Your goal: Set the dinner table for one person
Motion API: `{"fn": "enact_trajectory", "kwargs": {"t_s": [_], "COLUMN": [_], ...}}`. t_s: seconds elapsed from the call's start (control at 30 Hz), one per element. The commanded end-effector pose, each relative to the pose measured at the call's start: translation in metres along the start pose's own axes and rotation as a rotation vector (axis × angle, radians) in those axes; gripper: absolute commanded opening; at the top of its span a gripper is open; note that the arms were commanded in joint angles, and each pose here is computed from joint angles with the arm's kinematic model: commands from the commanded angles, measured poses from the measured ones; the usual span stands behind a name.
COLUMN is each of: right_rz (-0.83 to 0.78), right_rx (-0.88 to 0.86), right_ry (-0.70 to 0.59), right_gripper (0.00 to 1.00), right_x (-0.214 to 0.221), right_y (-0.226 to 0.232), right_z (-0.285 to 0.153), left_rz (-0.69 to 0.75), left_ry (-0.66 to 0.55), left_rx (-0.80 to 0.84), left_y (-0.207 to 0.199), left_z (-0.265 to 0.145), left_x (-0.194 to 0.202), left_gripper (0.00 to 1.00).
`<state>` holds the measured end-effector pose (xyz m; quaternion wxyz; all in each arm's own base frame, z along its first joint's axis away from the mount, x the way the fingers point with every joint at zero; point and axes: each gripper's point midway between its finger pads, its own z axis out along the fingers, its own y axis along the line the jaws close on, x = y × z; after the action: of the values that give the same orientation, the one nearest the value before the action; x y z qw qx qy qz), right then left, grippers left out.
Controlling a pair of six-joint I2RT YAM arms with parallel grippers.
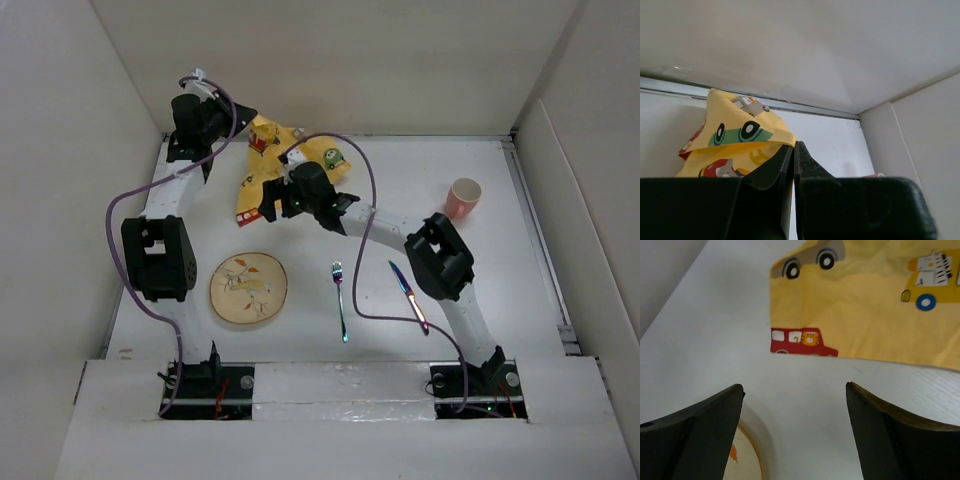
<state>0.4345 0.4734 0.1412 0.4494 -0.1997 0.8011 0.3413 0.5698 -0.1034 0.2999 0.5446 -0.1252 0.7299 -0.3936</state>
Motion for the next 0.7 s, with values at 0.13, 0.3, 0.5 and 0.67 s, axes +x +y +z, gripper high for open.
{"fn": "enact_trajectory", "kwargs": {"t_s": [0.13, 0.3, 0.5, 0.67], "right_rz": [-0.109, -0.157, -0.119, -0.109], "right_rx": [0.134, 0.2, 0.434, 0.525], "right_ry": [-0.114, -0.159, -0.199, -0.26], "right_gripper": [0.94, 0.99, 1.0, 0.48], "right_x": [-0.04, -0.044, -0.048, -0.068], "right_y": [0.02, 0.04, 0.005, -0.009], "right_z": [-0.027, -0.045, -0.047, -0.051], "left_rz": [0.05, 0.028, 0.016, 0.014], "left_ry": [-0.115, -0.163, -0.141, -0.142], "left_rx": [0.293, 0.366, 0.43, 0.444], "left_y": [-0.136, -0.16, -0.178, -0.184], "left_z": [-0.046, -0.071, -0.08, -0.085], "left_x": [-0.037, -0.045, -0.041, -0.043], "left_gripper": [0.0, 0.0, 0.0, 0.0]}}
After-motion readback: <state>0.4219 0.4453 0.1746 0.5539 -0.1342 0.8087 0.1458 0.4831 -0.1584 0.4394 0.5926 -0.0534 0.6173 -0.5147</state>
